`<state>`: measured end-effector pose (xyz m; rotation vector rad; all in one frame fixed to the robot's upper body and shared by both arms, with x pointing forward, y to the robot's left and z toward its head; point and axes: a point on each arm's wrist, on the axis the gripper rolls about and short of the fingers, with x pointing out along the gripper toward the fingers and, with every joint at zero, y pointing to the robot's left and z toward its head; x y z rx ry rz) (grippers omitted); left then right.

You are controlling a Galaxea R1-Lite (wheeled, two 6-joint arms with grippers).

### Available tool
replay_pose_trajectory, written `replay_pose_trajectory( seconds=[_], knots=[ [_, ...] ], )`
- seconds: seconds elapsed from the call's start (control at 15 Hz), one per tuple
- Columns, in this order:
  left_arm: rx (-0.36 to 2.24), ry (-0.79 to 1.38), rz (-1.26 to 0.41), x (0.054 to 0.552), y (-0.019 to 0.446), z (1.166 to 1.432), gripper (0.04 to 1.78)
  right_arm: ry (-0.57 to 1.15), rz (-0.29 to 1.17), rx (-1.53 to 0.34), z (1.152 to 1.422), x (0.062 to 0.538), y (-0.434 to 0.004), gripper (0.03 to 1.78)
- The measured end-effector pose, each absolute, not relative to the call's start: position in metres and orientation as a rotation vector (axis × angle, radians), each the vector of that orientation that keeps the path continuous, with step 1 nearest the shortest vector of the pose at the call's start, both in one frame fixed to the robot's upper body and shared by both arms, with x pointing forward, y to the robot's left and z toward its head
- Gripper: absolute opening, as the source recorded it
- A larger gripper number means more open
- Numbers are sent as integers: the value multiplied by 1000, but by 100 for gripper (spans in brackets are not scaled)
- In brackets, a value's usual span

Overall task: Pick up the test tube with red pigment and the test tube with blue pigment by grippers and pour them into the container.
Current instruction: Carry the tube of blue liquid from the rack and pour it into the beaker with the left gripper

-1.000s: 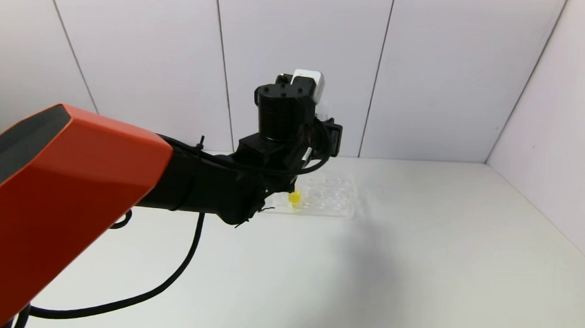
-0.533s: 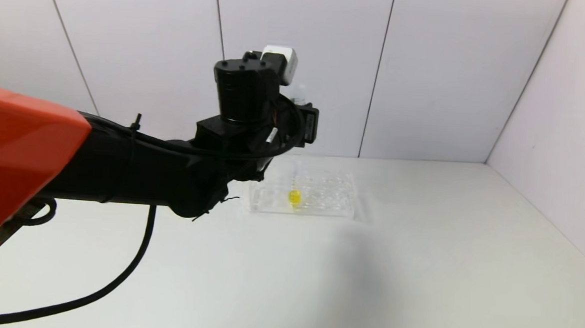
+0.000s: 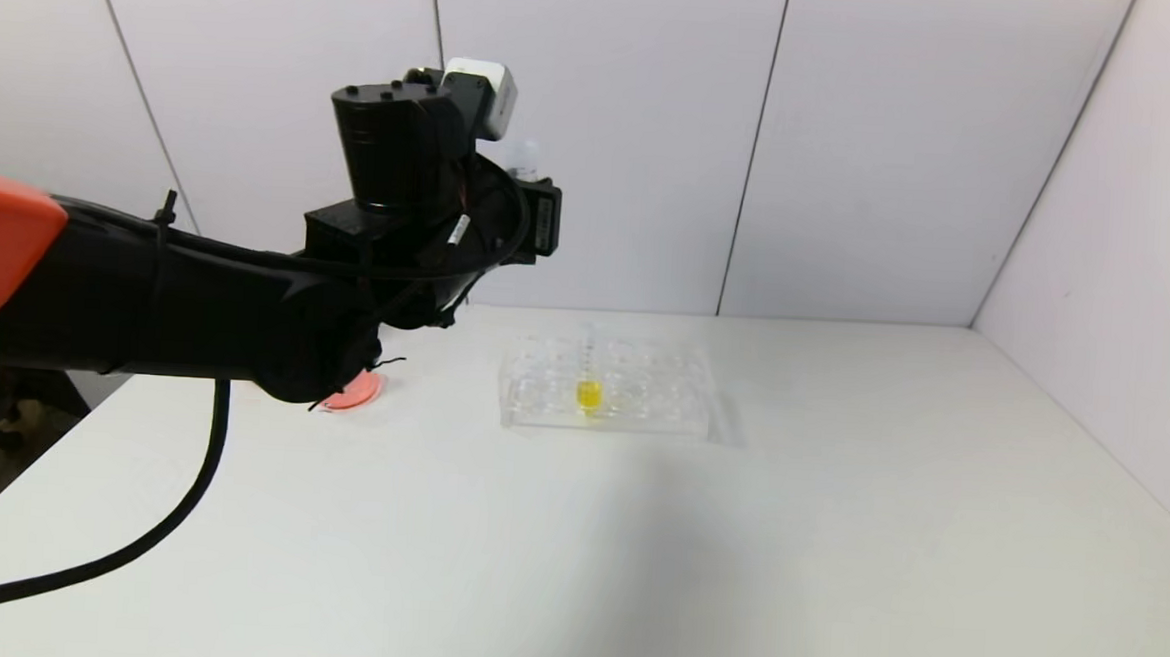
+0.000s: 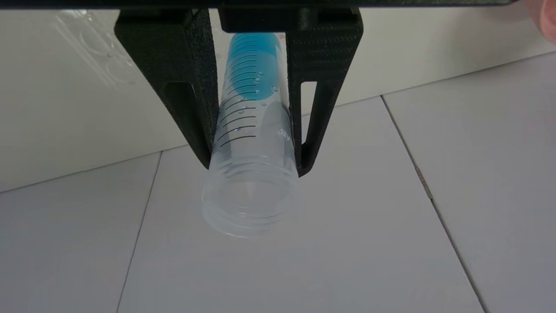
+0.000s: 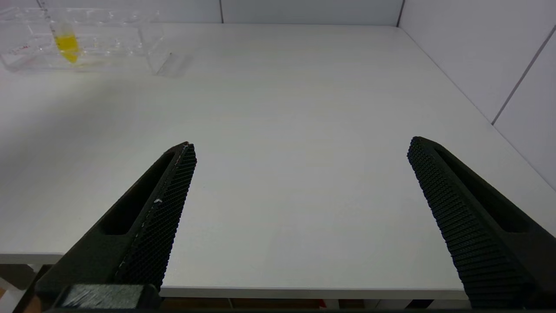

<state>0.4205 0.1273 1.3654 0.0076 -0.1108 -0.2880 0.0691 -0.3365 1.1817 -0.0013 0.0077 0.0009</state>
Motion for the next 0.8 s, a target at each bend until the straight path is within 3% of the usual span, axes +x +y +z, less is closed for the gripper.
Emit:
replay_pose_trajectory(
  seconds=[0.8],
  knots=[
    [27, -90, -113, 434, 217, 1365, 46, 8, 1, -1, 1182, 69, -337, 177]
  ],
)
